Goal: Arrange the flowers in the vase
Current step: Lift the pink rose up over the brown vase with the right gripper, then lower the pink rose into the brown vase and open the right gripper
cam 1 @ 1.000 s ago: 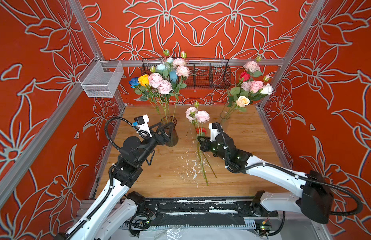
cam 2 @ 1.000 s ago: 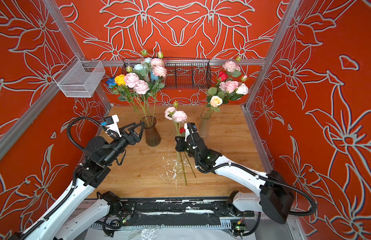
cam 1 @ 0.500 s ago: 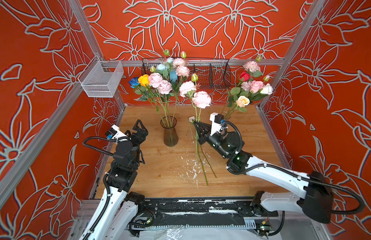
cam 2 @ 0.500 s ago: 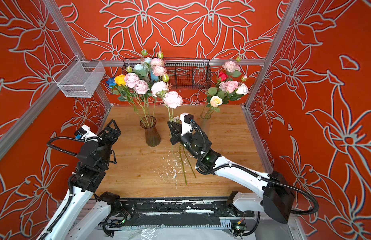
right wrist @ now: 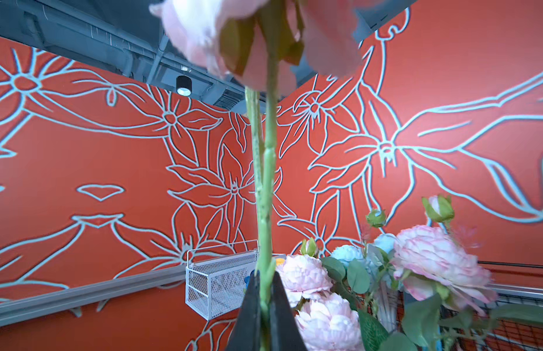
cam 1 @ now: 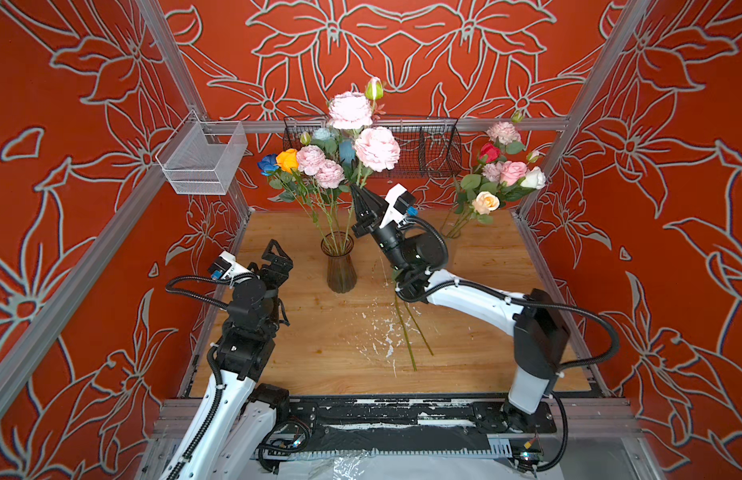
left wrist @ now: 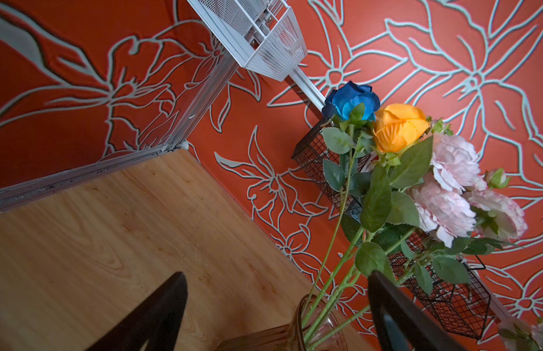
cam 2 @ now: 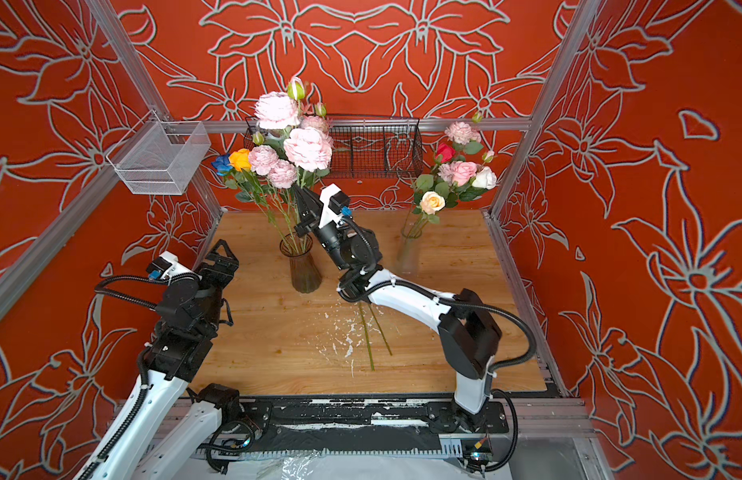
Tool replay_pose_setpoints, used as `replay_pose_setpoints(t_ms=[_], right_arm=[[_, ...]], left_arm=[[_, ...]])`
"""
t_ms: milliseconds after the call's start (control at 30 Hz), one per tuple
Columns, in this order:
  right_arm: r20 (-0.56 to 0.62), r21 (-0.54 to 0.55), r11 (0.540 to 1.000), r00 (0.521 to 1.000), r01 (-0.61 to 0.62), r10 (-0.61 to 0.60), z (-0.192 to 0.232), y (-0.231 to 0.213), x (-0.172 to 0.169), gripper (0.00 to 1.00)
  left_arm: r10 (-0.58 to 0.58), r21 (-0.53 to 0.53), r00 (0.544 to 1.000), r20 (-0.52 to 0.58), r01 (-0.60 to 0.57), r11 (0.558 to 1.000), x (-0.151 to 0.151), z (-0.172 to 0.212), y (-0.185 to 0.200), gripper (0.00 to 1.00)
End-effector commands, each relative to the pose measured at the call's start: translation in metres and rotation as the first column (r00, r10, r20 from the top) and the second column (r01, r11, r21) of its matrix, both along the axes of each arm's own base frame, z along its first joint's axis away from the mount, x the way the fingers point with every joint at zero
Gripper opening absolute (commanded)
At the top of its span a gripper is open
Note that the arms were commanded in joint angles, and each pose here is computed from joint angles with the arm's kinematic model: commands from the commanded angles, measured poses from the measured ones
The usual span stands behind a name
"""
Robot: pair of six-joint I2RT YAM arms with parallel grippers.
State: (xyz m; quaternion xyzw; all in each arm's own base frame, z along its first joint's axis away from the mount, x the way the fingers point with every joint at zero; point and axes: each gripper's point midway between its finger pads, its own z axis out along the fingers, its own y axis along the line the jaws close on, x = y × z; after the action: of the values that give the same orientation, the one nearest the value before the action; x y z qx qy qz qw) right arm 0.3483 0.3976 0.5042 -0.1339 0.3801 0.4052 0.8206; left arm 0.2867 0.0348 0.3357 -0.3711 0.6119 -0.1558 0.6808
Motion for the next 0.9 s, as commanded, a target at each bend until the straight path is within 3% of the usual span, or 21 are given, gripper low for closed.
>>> replay_pose_setpoints(t_ms=[0, 167, 333, 467, 533, 867], right_arm=[[0.043, 0.003, 1.0, 0.999, 0.026, -0.026, -0.001, 0.009, 0.018, 0.0], [-0.04, -0.049, 0.998, 0.998, 0.037, -0.039, -0.049, 0.029, 0.049, 0.0], [-0.178, -0.118, 0.993, 0.984, -0.003, -0.018, -0.107, 0.039, 0.055, 0.0], [-0.274, -0.171, 0.985, 0.96, 0.002, -0.05, -0.144, 0.035, 0.055, 0.32], [-0.313, -0.242, 0.97, 0.946, 0.007, -0.085, -0.153, 0.035, 0.052, 0.41], [-0.411, -0.406, 0.914, 0.896, -0.016, -0.167, -0.154, 0.01, 0.02, 0.57]], left_arm=[[-0.006, -0.021, 1.0, 0.022, 0.006, 1.0, 0.0, 0.004, 0.001, 0.92], [-0.009, -0.028, 0.999, 0.033, 0.01, 1.0, -0.001, 0.006, 0.002, 0.92], [-0.024, -0.039, 0.999, 0.035, 0.026, 0.999, 0.0, 0.006, 0.0, 0.92], [-0.042, -0.041, 0.999, 0.033, 0.044, 0.998, 0.002, 0.006, -0.003, 0.92], [-0.051, -0.046, 0.998, 0.031, 0.053, 0.998, 0.003, 0.006, -0.004, 0.92], [-0.138, -0.063, 0.99, 0.012, 0.138, 0.988, 0.013, 0.002, -0.02, 0.92]])
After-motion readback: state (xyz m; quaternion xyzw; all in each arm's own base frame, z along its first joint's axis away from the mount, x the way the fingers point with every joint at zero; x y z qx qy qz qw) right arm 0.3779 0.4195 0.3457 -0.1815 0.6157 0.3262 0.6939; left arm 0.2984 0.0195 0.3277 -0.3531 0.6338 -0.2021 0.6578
